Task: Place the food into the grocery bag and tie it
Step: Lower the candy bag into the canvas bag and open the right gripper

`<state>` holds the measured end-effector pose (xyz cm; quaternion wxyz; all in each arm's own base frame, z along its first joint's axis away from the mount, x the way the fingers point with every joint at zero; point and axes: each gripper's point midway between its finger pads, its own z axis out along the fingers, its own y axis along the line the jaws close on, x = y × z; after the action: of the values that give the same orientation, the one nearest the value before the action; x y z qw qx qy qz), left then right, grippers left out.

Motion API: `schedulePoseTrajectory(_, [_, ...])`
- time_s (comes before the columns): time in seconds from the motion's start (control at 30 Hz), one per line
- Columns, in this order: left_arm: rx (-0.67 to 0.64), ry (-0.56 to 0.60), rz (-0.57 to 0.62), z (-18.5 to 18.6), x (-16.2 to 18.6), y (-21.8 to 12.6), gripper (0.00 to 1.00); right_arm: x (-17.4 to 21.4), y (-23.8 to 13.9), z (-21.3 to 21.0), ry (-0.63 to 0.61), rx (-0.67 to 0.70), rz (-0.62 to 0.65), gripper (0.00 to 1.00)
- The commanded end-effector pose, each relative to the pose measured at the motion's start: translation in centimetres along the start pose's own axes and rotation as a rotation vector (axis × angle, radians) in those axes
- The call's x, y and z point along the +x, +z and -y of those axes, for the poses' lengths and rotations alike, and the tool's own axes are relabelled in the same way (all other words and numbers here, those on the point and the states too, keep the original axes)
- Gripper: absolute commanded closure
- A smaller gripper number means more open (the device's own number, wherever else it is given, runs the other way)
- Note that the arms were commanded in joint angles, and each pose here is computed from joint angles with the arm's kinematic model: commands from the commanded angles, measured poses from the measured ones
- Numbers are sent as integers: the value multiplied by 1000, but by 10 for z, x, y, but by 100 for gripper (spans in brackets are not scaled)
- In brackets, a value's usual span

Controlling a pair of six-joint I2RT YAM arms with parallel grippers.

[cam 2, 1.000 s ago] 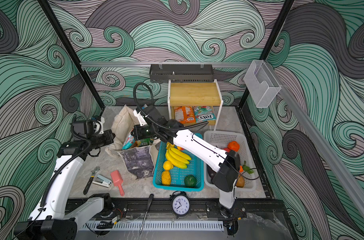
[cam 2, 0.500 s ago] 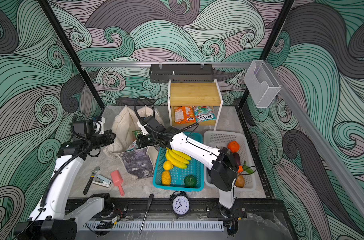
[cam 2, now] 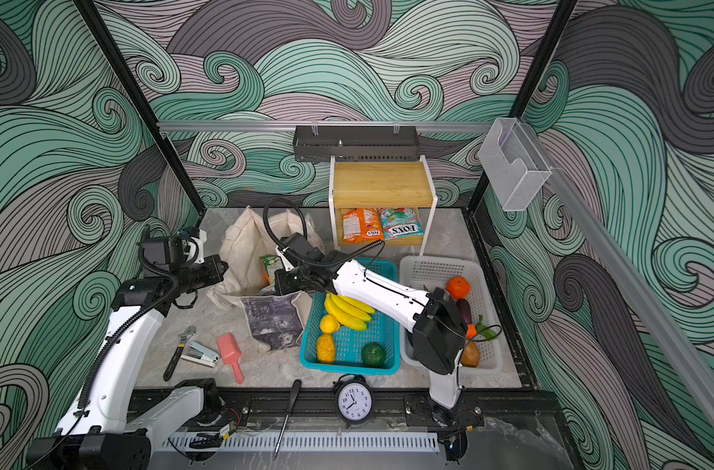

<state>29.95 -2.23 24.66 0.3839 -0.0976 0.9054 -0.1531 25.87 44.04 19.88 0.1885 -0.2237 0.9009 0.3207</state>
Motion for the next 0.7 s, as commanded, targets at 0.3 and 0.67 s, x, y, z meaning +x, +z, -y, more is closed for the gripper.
schedulePoseTrajectory(0.3, [20,2,22,4,-5,-2,100,-8,-58,15,-51,141,118,45])
schedulePoseTrajectory(0.67, [9,-5,21,2,-5,-1,100,-24,-146,36,-54,244,357,0])
